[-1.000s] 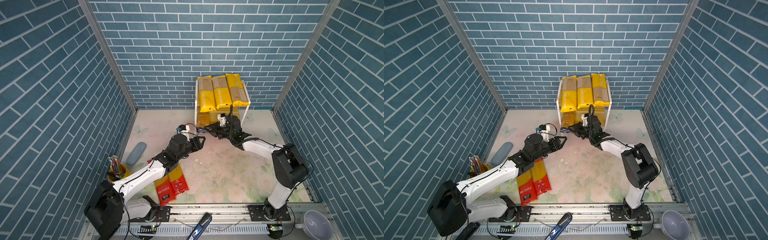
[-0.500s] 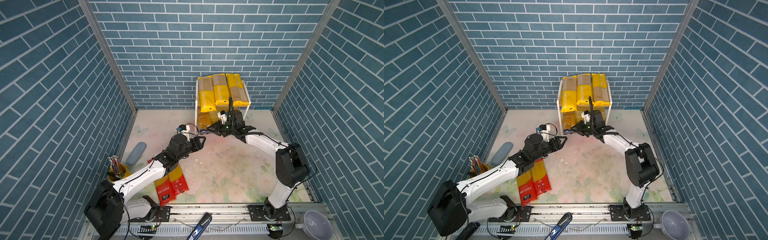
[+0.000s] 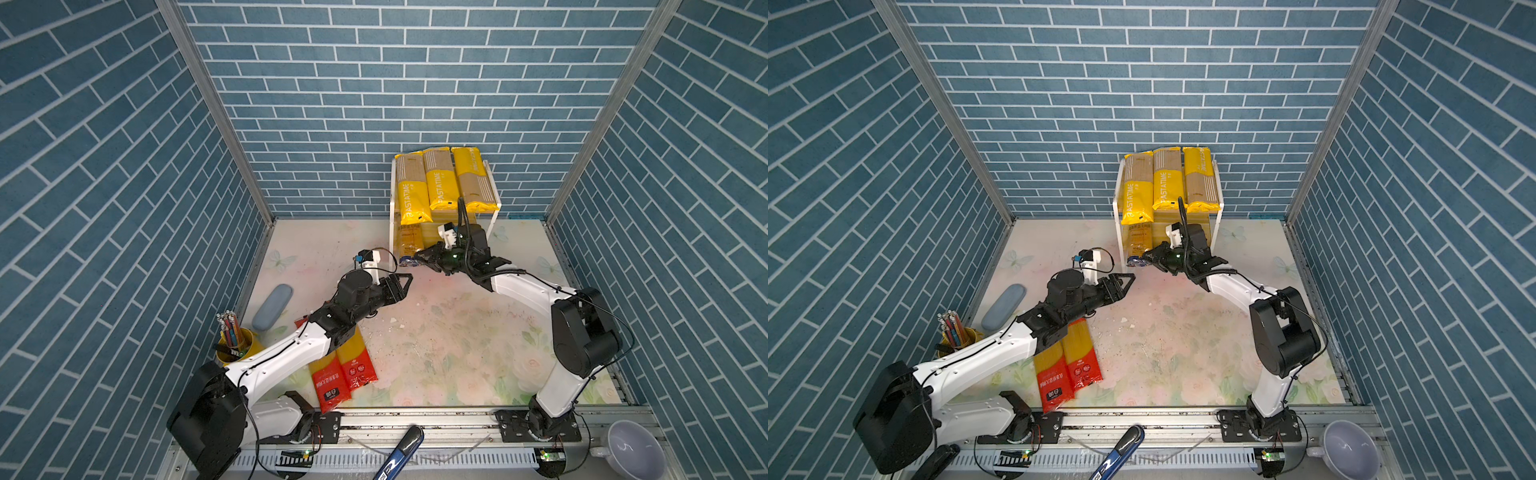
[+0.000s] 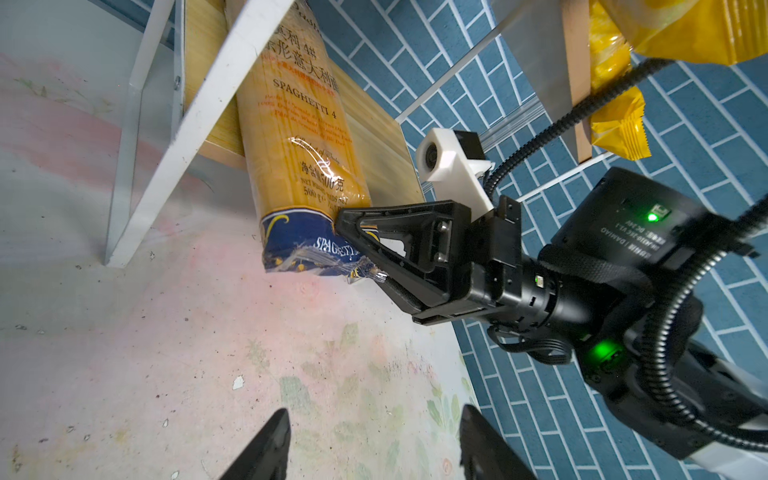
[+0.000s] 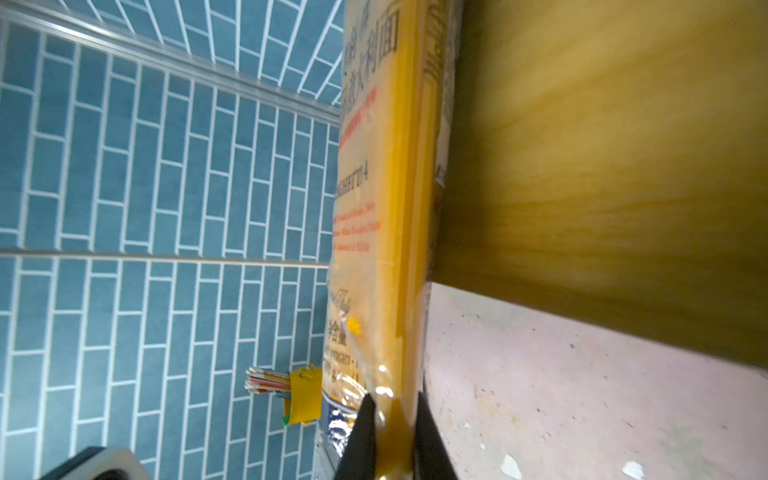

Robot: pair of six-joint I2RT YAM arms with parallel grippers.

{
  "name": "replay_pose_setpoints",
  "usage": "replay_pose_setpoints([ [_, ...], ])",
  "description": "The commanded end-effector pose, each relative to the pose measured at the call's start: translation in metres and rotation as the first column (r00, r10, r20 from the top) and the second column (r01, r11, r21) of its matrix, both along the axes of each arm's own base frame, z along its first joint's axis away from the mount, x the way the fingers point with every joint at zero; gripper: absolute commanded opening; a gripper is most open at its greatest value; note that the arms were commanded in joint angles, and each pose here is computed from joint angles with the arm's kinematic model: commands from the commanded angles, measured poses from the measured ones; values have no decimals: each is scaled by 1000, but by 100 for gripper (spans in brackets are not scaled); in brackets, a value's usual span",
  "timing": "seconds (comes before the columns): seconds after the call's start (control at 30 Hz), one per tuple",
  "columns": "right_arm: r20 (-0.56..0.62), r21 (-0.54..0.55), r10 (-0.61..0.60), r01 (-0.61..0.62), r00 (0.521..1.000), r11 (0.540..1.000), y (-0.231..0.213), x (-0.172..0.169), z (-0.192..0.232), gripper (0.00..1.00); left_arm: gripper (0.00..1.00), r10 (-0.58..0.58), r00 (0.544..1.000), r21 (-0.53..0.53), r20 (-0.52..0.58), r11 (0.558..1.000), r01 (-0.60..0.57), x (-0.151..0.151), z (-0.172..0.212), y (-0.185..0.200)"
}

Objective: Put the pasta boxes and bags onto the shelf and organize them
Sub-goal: 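Open the right gripper and withdraw both grippers from the MoliPasta bag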

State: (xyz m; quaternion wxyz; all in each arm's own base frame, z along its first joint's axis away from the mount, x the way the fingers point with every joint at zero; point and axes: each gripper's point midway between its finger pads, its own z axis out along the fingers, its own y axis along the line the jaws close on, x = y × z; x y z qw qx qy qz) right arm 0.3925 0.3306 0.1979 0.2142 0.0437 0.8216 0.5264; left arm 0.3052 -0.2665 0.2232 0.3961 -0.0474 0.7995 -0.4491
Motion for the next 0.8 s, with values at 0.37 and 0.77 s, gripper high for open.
replay_pose_setpoints([
  [0.37, 1, 95, -131, 130, 991, 987, -4, 25, 22, 0, 66, 0, 999, 25, 40, 1000, -1, -10, 2, 11],
  [0.77, -39, 3, 74, -74, 997, 997, 11, -3, 12, 0, 66, 0, 1000, 26, 28, 1000, 0, -11, -6, 10],
])
